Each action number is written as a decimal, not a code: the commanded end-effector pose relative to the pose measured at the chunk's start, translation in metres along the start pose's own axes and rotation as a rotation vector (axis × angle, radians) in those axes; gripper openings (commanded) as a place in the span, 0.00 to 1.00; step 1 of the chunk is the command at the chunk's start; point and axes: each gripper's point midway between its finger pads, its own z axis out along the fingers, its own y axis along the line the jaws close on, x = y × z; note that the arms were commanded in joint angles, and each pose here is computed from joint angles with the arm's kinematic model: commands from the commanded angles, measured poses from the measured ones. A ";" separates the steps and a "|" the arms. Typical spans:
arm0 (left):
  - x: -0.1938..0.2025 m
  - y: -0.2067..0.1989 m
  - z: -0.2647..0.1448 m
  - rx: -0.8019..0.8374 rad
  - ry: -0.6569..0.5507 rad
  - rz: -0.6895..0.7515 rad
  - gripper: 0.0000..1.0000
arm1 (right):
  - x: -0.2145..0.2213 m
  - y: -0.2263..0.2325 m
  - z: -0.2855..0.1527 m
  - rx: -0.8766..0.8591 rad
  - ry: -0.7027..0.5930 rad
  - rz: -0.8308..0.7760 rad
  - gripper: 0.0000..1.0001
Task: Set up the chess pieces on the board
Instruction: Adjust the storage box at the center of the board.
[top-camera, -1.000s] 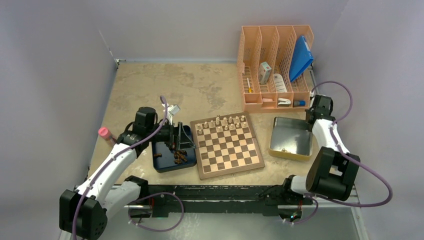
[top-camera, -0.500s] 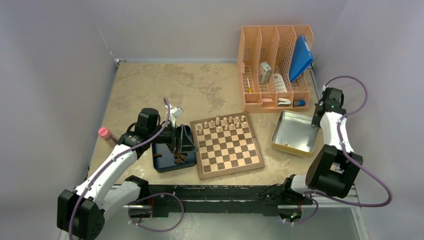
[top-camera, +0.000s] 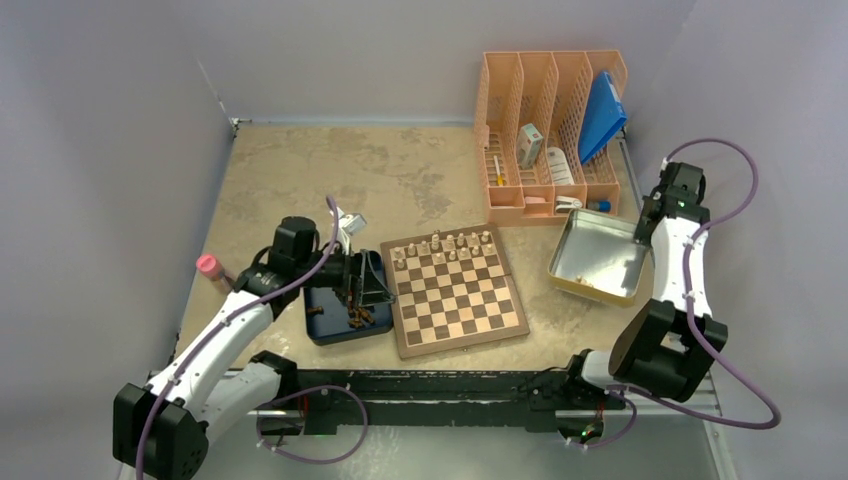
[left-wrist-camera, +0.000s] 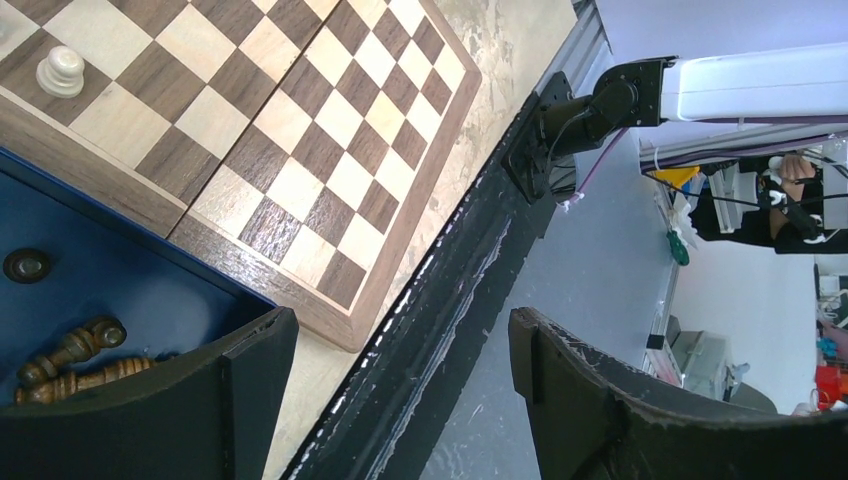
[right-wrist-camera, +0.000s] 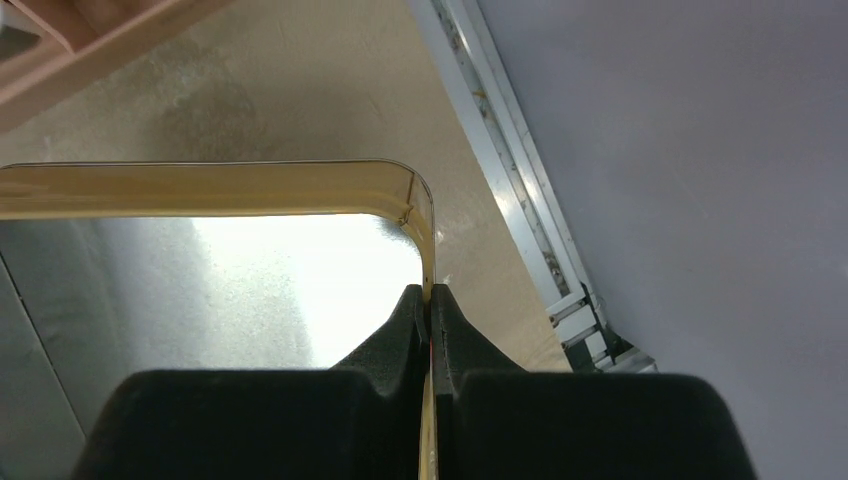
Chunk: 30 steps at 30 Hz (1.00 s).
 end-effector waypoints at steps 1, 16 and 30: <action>-0.011 -0.014 -0.005 0.021 -0.034 0.069 0.77 | -0.033 -0.009 -0.032 0.006 -0.102 0.048 0.00; -0.011 -0.017 -0.006 0.018 -0.043 0.090 0.77 | -0.070 0.013 -0.050 -0.119 -0.157 0.234 0.00; -0.009 -0.013 -0.002 0.014 -0.028 0.070 0.76 | -0.044 0.025 -0.046 -0.087 -0.105 0.773 0.00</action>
